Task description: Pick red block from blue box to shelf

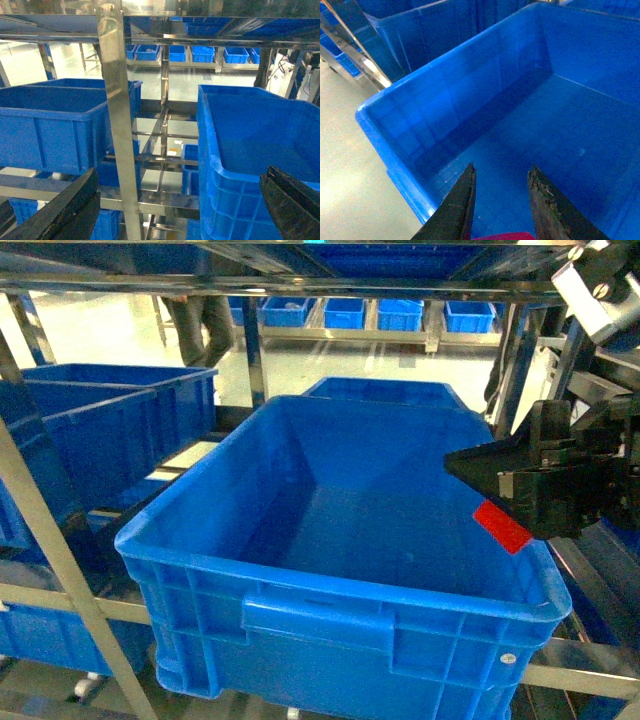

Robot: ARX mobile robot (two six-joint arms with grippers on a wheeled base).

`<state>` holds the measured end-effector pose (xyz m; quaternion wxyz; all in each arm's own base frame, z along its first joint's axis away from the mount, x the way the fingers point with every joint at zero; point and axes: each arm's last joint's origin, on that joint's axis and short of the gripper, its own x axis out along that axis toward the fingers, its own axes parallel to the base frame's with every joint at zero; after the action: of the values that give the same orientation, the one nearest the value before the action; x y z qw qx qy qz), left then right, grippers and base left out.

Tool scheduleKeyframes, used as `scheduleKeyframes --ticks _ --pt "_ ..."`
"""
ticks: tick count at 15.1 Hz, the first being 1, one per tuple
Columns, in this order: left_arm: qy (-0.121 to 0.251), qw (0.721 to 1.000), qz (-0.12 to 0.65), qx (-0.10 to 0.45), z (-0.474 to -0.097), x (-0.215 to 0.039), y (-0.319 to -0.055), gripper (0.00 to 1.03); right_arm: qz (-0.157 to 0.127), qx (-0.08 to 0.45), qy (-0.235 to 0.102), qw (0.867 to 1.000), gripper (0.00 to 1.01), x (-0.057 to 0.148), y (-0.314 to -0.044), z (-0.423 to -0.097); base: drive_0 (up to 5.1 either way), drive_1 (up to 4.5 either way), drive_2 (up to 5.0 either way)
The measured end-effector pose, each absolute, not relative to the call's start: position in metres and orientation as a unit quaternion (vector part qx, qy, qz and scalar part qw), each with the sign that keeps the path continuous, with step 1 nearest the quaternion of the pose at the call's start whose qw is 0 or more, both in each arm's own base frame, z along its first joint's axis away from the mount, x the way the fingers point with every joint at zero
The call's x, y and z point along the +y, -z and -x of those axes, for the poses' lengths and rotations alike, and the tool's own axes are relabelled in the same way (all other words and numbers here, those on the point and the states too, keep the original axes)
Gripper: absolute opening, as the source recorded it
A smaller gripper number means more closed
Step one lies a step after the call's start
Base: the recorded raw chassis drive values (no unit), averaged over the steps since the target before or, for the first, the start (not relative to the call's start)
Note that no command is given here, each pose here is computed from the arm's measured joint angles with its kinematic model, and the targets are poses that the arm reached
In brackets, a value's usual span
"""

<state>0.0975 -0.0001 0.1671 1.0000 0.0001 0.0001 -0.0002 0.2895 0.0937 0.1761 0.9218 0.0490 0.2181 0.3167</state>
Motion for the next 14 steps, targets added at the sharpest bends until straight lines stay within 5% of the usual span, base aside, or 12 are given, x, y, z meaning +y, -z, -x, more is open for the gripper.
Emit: scheduleKeyframes --ticks 11,14 --pt "0.000 1.000 0.000 0.000 -0.097 0.000 -0.167 0.98 -0.061 0.223 -0.288 0.929 0.26 0.079 -0.144 -0.330 0.0 0.00 0.0" --pt "0.000 1.000 0.000 0.000 -0.097 0.000 -0.167 0.98 -0.062 0.203 -0.310 0.927 0.26 0.082 -0.148 -0.332 0.0 0.00 0.0"
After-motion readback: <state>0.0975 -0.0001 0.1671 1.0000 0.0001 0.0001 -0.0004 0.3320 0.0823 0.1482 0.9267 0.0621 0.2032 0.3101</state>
